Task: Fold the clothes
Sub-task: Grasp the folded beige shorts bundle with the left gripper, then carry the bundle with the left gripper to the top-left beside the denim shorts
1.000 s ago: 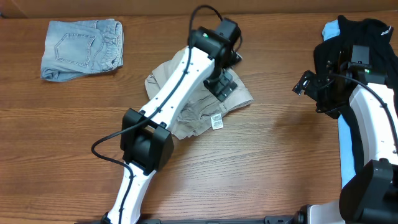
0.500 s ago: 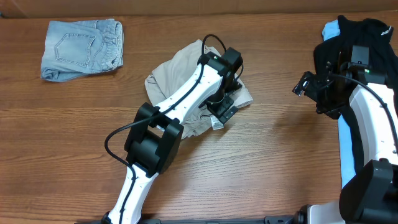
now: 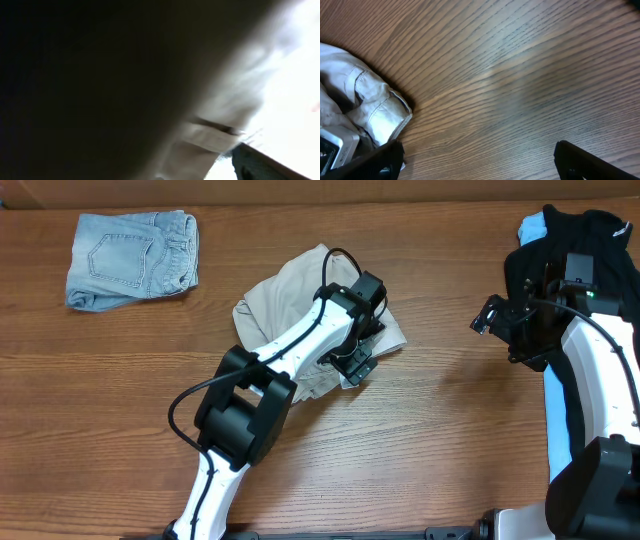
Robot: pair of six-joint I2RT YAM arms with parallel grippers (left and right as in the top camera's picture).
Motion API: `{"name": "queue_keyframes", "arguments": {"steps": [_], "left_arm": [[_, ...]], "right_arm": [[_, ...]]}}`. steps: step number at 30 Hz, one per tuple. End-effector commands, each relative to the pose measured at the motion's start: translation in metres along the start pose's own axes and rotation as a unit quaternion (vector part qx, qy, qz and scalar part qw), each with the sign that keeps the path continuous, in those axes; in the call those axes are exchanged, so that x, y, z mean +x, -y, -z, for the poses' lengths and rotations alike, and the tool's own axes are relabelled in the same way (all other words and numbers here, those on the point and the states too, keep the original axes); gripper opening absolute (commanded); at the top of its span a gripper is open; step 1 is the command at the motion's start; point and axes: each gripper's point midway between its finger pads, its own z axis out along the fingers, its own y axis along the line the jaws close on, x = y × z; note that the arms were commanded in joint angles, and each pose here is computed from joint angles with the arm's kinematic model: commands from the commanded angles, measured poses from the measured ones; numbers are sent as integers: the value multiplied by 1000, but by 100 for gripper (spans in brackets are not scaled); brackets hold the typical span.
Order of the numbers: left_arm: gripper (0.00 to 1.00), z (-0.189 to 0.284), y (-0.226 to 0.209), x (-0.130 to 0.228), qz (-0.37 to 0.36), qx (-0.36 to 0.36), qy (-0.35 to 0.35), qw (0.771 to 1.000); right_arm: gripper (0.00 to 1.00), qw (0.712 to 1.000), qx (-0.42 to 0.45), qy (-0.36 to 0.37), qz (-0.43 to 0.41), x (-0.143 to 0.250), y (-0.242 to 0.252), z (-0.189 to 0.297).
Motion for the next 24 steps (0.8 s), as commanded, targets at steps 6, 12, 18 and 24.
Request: {"name": "queue_keyframes", "arguments": {"steps": [6, 12, 18, 24], "left_arm": [[46, -50, -27, 36, -8, -74, -54, 996], [11, -52, -34, 36, -8, -96, -53, 994], [4, -28, -65, 28, 23, -128, -51, 990], [4, 39, -115, 4, 95, -141, -18, 985]], "right_arm": [[100, 1000, 2, 3, 7, -1, 0, -1], [100, 1000, 1, 5, 7, -2, -1, -1], [100, 1000, 1, 6, 9, -2, -1, -1], [100, 1000, 0, 6, 9, -3, -1, -1]]}}
